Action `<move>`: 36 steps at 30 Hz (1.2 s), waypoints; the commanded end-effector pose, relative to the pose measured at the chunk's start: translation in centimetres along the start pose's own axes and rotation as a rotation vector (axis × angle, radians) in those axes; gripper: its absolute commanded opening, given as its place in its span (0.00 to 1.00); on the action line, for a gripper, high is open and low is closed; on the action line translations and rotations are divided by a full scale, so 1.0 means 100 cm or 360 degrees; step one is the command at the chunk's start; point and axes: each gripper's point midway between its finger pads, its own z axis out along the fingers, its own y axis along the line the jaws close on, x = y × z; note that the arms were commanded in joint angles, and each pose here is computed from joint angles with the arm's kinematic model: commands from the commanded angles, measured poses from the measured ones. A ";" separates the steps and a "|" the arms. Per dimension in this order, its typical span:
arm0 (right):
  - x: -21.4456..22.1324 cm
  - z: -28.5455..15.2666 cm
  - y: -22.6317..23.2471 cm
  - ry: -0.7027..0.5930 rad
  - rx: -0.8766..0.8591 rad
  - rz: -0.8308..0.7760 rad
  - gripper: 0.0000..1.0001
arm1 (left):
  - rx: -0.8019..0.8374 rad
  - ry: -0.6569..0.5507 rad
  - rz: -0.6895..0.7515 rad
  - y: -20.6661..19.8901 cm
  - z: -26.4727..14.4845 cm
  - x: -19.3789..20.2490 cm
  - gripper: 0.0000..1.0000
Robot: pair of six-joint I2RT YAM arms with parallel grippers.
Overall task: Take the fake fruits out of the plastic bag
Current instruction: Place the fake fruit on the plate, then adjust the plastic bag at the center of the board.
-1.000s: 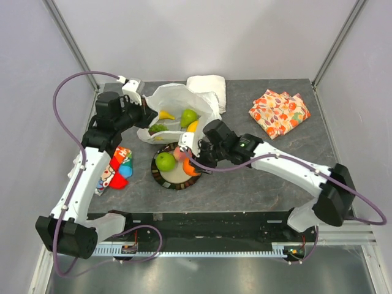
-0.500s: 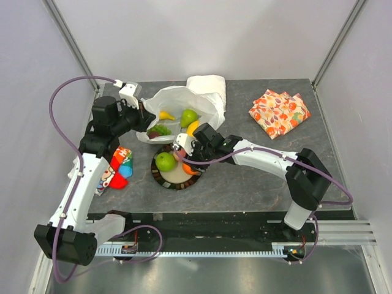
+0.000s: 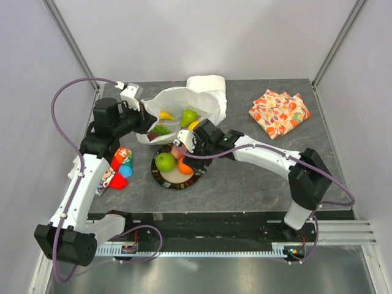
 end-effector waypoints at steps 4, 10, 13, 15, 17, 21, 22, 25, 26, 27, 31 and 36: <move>-0.127 -0.135 -0.021 -0.0552 -0.0024 0.0061 0.79 | 0.0097 -0.0017 -0.0023 -0.012 -0.003 -0.001 0.02; -0.172 -0.123 -0.060 -0.0720 0.0086 0.0011 0.61 | 0.0105 0.0058 0.0051 -0.011 -0.006 0.009 0.02; -0.149 -0.074 -0.092 -0.0621 0.0155 0.0022 0.50 | 0.0094 0.0126 0.0043 -0.011 -0.011 0.017 0.02; -0.123 -0.041 -0.117 -0.0509 0.0223 0.0081 0.45 | 0.0104 0.0176 0.0098 -0.012 -0.016 0.025 0.02; -0.104 -0.031 -0.133 -0.0408 0.0314 0.0119 0.42 | 0.0095 0.0253 0.0149 -0.008 -0.019 0.039 0.02; -0.056 -0.042 -0.125 -0.0241 0.0380 0.0121 0.41 | 0.0061 0.0312 0.0239 -0.001 -0.022 0.049 0.02; -0.046 -0.043 -0.119 -0.0214 0.0363 0.0121 0.41 | 0.0066 0.0321 0.0249 -0.001 -0.022 0.053 0.02; -0.020 -0.049 -0.099 -0.0109 0.0300 0.0176 0.41 | 0.0072 0.0307 0.0277 -0.003 -0.027 0.056 0.02; -0.019 -0.052 -0.098 -0.0089 0.0302 0.0178 0.41 | 0.0074 0.0300 0.0277 -0.003 -0.028 0.057 0.02; -0.013 -0.052 -0.096 -0.0039 0.0299 0.0196 0.41 | 0.0077 0.0293 0.0273 -0.004 -0.029 0.059 0.02; -0.048 -0.069 -0.111 -0.0142 0.0358 0.0167 0.42 | 0.0191 0.0275 0.0238 -0.017 -0.030 0.068 0.02; -0.099 -0.053 -0.131 -0.0322 0.0321 0.0047 0.46 | 0.0167 0.0287 0.0237 -0.012 -0.023 0.067 0.02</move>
